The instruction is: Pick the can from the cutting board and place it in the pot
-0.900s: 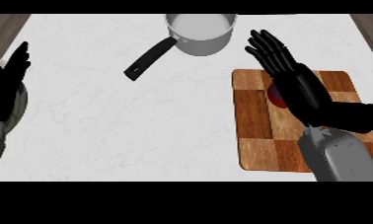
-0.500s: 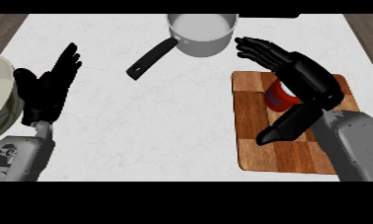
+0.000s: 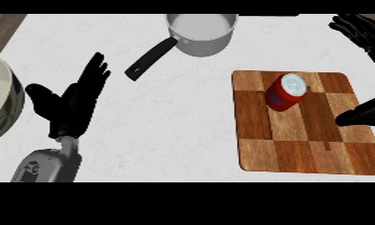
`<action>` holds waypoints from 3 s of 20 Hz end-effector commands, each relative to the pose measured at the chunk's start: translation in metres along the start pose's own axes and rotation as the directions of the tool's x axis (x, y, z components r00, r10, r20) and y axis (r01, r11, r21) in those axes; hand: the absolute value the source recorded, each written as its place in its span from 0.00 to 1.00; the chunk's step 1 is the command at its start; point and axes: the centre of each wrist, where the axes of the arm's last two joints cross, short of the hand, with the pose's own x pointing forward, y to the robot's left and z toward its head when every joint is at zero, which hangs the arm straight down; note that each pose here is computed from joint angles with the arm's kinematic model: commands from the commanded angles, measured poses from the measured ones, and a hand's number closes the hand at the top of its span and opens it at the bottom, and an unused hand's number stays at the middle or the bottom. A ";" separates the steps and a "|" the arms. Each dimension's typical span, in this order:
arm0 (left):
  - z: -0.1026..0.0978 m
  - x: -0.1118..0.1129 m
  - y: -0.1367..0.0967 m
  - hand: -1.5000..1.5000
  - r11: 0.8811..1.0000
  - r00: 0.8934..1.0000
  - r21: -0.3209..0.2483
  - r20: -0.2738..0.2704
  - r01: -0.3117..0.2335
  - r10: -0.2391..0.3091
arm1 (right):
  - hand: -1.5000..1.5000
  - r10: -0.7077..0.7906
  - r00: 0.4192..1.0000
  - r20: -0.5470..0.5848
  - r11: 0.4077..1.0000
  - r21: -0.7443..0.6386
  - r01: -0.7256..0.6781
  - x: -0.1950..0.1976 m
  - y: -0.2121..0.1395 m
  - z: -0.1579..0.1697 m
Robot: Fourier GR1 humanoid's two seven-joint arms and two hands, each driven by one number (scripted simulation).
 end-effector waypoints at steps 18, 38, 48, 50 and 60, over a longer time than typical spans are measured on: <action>0.018 0.000 0.000 0.50 1.000 1.000 -0.010 0.000 -0.003 0.003 | 0.00 0.521 0.798 -0.302 0.785 0.537 -0.309 0.097 -0.075 -0.048; 0.011 -0.009 0.005 0.50 1.000 1.000 0.007 -0.002 -0.016 0.016 | 0.00 0.609 0.696 -0.379 0.736 0.597 -0.319 0.064 -0.013 -0.056; 0.007 0.013 -0.015 0.50 1.000 1.000 0.012 -0.017 -0.001 0.001 | 0.00 0.585 0.697 -0.414 0.762 0.575 -0.299 0.051 0.015 -0.067; 0.011 -0.005 -0.018 0.50 1.000 1.000 -0.001 -0.012 -0.013 0.013 | 0.00 0.586 0.680 -0.440 0.767 0.572 -0.290 0.038 0.004 -0.065; 0.014 0.004 -0.015 0.50 1.000 1.000 -0.004 0.005 -0.008 0.008 | 0.00 0.664 0.597 -0.450 0.709 0.631 -0.314 0.012 0.027 -0.072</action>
